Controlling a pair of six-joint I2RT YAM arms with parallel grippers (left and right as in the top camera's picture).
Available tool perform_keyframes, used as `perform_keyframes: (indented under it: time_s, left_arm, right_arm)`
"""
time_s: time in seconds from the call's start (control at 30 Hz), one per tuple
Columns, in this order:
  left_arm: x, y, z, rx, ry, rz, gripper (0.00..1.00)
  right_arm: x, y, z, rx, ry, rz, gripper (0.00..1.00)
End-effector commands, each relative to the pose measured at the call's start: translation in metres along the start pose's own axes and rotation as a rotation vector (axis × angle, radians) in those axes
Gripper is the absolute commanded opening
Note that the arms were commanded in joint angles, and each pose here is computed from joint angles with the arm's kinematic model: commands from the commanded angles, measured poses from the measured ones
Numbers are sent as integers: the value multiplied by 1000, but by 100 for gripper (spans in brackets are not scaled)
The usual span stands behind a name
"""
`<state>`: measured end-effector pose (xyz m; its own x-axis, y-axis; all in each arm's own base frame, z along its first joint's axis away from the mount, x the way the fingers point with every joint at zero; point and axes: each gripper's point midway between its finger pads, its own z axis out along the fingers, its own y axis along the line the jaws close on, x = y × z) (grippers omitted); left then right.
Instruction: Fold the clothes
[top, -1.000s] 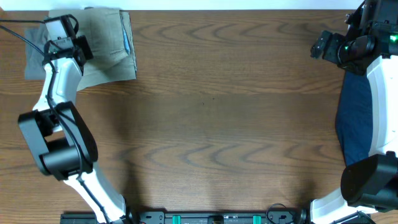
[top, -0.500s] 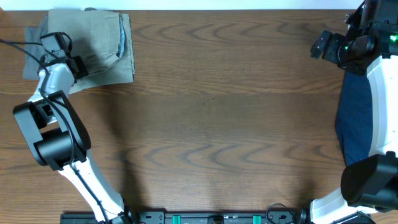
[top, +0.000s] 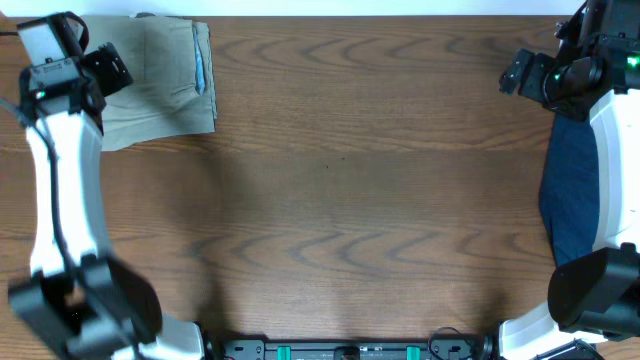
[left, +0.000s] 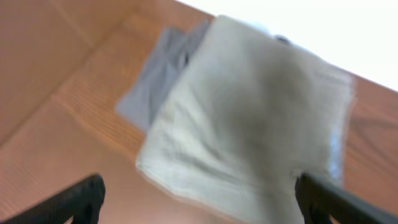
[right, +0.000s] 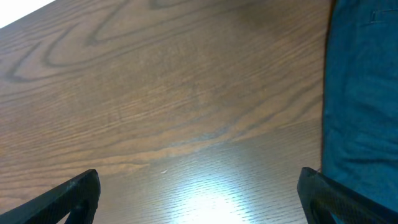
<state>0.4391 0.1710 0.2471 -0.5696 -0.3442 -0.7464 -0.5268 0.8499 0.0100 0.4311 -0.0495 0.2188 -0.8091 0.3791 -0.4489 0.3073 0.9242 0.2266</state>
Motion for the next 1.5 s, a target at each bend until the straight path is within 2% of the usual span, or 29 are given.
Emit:
perform_keyframes:
  time_s: [0.0, 0.17, 0.27, 0.43, 0.57, 0.8, 0.9, 1.17, 1.27, 1.47]
  left_arm:
    - [13, -7, -40, 61, 55, -93, 98]
    - [67, -41, -119, 351, 276, -96, 98]
    - [96, -49, -165, 457, 375, -104, 98]
    - [139, -40, -227, 474, 464, -74, 98]
    - [161, -28, -259, 469, 491, -70, 98]
    - [164, -21, -282, 486, 416, -66, 98]
    - [167, -10, -281, 431, 401, -58, 98]
    - [175, -16, -285, 478, 358, -16, 98]
    - [177, -21, -282, 530, 243, 39, 98]
    - [186, -28, -270, 633, -110, 130, 98]
  right_arm:
    - [-2, -1, -2, -3, -5, 15, 99]
    - [-2, -1, -2, -3, -5, 15, 99]
    - [-2, -1, -2, -3, -5, 15, 99]
    - [-2, -1, -2, -3, -5, 15, 99]
    - [-2, -1, -2, -3, -5, 15, 99]
    - [-2, -1, -2, -3, -5, 15, 99]
    - [-2, -1, -2, -3, -5, 15, 99]
    - [-2, -1, -2, -3, -5, 15, 99]
    - [-2, -1, -2, -3, -5, 15, 99]
    - [-2, -1, -2, -3, -5, 15, 99]
